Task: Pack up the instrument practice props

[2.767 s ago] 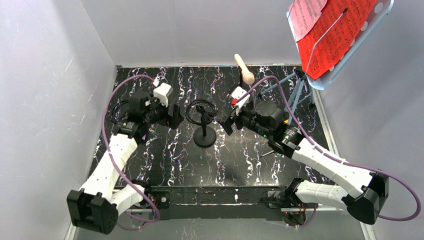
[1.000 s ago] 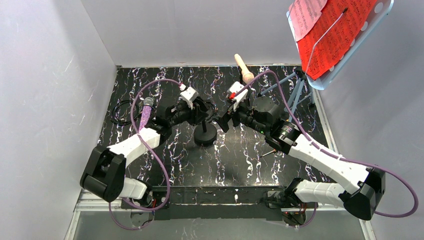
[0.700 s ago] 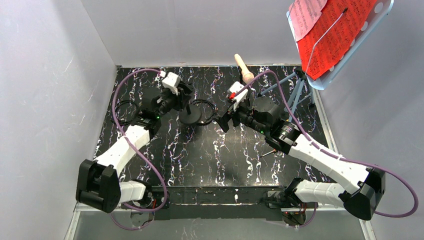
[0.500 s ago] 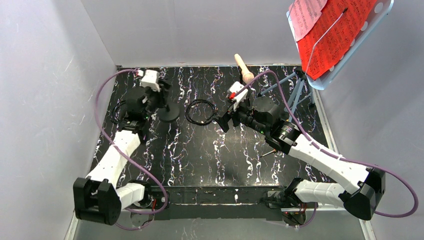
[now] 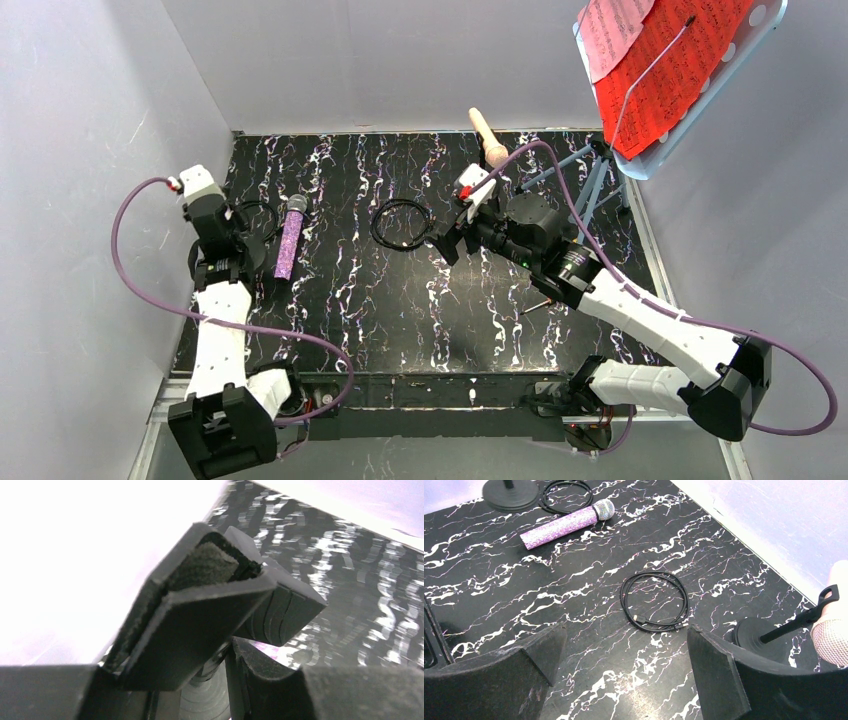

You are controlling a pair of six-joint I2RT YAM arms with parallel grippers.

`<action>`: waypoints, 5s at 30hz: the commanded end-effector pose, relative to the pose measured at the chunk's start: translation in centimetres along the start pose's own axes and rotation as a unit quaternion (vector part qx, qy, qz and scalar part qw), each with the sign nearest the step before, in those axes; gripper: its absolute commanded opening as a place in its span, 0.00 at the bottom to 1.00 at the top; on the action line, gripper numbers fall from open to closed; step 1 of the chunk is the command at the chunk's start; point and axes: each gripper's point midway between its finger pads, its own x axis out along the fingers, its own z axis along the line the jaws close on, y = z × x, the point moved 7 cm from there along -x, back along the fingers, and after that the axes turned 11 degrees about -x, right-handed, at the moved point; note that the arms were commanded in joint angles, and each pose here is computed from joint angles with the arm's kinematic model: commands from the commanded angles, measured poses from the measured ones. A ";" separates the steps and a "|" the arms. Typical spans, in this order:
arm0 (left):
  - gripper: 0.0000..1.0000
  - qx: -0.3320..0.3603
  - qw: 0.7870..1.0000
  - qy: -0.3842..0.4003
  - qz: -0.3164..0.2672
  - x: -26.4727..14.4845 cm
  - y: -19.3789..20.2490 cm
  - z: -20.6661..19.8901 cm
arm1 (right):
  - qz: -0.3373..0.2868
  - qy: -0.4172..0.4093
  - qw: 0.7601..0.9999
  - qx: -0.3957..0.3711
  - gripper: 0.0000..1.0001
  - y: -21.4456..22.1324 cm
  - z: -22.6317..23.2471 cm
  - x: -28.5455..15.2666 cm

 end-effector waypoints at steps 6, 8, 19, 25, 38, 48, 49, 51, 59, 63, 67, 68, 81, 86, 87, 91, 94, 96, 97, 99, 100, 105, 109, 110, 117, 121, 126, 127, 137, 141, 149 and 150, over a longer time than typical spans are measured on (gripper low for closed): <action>0.00 -0.073 0.984 -0.155 -0.055 2.7 0.3 5.7 | -0.029 -0.014 0.999 -0.019 0.99 -2.1 -0.2 -1.9; 0.00 -0.073 0.982 -0.167 -0.057 3.7 0.5 6.2 | -0.028 -0.014 0.999 -0.023 0.99 -2.3 -0.3 -2.0; 0.00 -0.053 0.975 -0.196 -0.087 6.6 1.7 8.2 | -0.015 -0.012 0.999 -0.035 0.99 -2.8 -0.7 -1.2; 0.01 -0.062 0.982 -0.159 -0.084 8.0 2.3 7.6 | -0.007 -0.016 0.999 -0.038 0.99 -2.7 -0.7 -0.5; 0.38 -0.063 0.988 -0.121 -0.076 8.4 2.7 6.9 | -0.009 -0.016 0.999 -0.039 0.99 -2.7 -0.7 -0.6; 0.58 -0.019 0.986 -0.152 -0.073 5.6 2.8 7.9 | -0.016 -0.022 0.999 -0.038 0.99 -3.0 -0.6 -1.0; 0.58 -0.013 0.985 -0.155 -0.071 5.3 2.8 7.8 | -0.018 -0.022 0.999 -0.036 0.99 -3.0 -0.6 -1.1; 0.59 -0.001 0.985 -0.161 -0.063 4.7 2.7 7.7 | -0.019 -0.023 0.999 -0.035 0.99 -3.1 -0.6 -1.1; 0.63 0.027 0.979 -0.200 -0.014 0.2 1.3 6.7 | -0.014 0.004 1.000 -0.018 0.99 -3.2 -1.1 -1.1; 0.66 0.027 0.988 -0.154 0.000 -2.5 -0.3 4.6 | -0.003 0.042 0.999 -0.006 0.99 -3.0 -1.8 -0.6; 0.94 0.023 0.997 -0.067 0.015 -5.0 -2.1 1.9 | 0.003 0.082 0.997 0.009 0.99 -2.6 -2.4 0.1; 0.95 0.025 0.998 -0.045 0.022 -5.6 -2.2 1.4 | 0.003 0.096 0.995 0.018 0.99 -2.6 -2.7 0.3; 0.98 0.069 0.984 0.165 0.020 -13.5 -2.3 -2.1 | 0.123 0.169 0.978 0.027 0.99 -2.4 -4.9 5.0; 0.98 0.062 0.971 0.225 0.050 -14.7 -0.2 -3.1 | 0.174 0.211 0.962 0.019 0.99 -2.2 -8.2 6.3; 0.98 0.065 0.965 0.248 0.060 -14.9 0.3 -3.4 | 0.179 0.225 0.958 0.021 0.99 -2.8 -9.4 6.4; 0.98 0.070 0.946 0.301 0.101 -15.3 3.1 -4.2 | 0.237 0.264 0.935 0.018 0.99 -1.8 -12.8 6.9; 0.98 0.085 0.935 0.323 0.119 -15.2 5.3 -4.3 | 0.264 0.291 0.919 0.017 0.99 -0.8 -15.0 7.0; 0.98 0.095 0.928 0.338 0.123 -15.3 6.4 -4.4 | 0.280 0.306 0.910 0.022 0.99 0.1 -16.5 7.3; 0.98 0.097 0.922 0.352 0.131 -15.4 7.2 -4.6 | 0.289 0.312 0.905 0.025 0.99 0.6 -17.2 7.5; 0.98 0.094 0.918 0.363 0.132 -15.3 8.0 -4.8 | 0.301 0.319 0.898 0.031 0.99 1.4 -18.6 8.1; 0.98 0.094 0.916 0.367 0.134 -15.3 8.5 -4.9 | 0.307 0.319 0.896 0.032 0.99 1.8 -19.1 8.4; 0.97 0.110 0.906 0.389 0.129 -15.4 9.1 -5.7 | 0.330 0.325 0.885 0.053 0.96 4.3 -21.6 10.4; 0.95 0.122 0.896 0.408 0.127 -16.0 9.3 -6.0 | 0.333 0.313 0.887 0.071 0.93 6.1 -22.6 11.7; 0.95 0.123 0.894 0.412 0.127 -16.1 9.3 -6.0 | 0.331 0.310 0.888 0.076 0.92 6.4 -22.8 12.0; 0.95 0.126 0.890 0.421 0.120 -16.3 9.3 -6.1 | 0.329 0.285 0.893 0.111 0.80 9.0 -23.6 13.4; 0.95 0.126 0.890 0.423 0.118 -16.3 9.3 -6.1 | 0.324 0.274 0.898 0.118 0.69 9.4 -23.4 14.0; 0.95 0.127 0.886 0.430 0.120 -16.4 9.4 -6.3 | 0.317 0.266 0.902 0.126 0.52 9.1 -23.3 14.2; 0.95 0.127 0.886 0.430 0.120 -16.4 9.4 -6.3 | 0.314 0.263 0.904 0.128 0.49 8.9 -23.3 14.1; 0.95 0.128 0.884 0.434 0.120 -16.4 9.5 -6.4 | 0.282 0.220 0.925 0.129 0.10 5.0 -21.3 12.0; 0.95 0.130 0.882 0.435 0.124 -16.4 9.6 -6.5 | 0.272 0.207 0.933 0.112 0.01 3.1 -19.7 10.7; 0.95 0.134 0.880 0.436 0.131 -16.3 9.8 -6.6 | 0.260 0.155 0.952 0.034 0.01 -0.5 -13.8 8.1; 0.95 0.135 0.880 0.435 0.132 -16.2 9.9 -6.6 | 0.253 0.145 0.956 0.027 0.01 -1.1 -12.7 7.9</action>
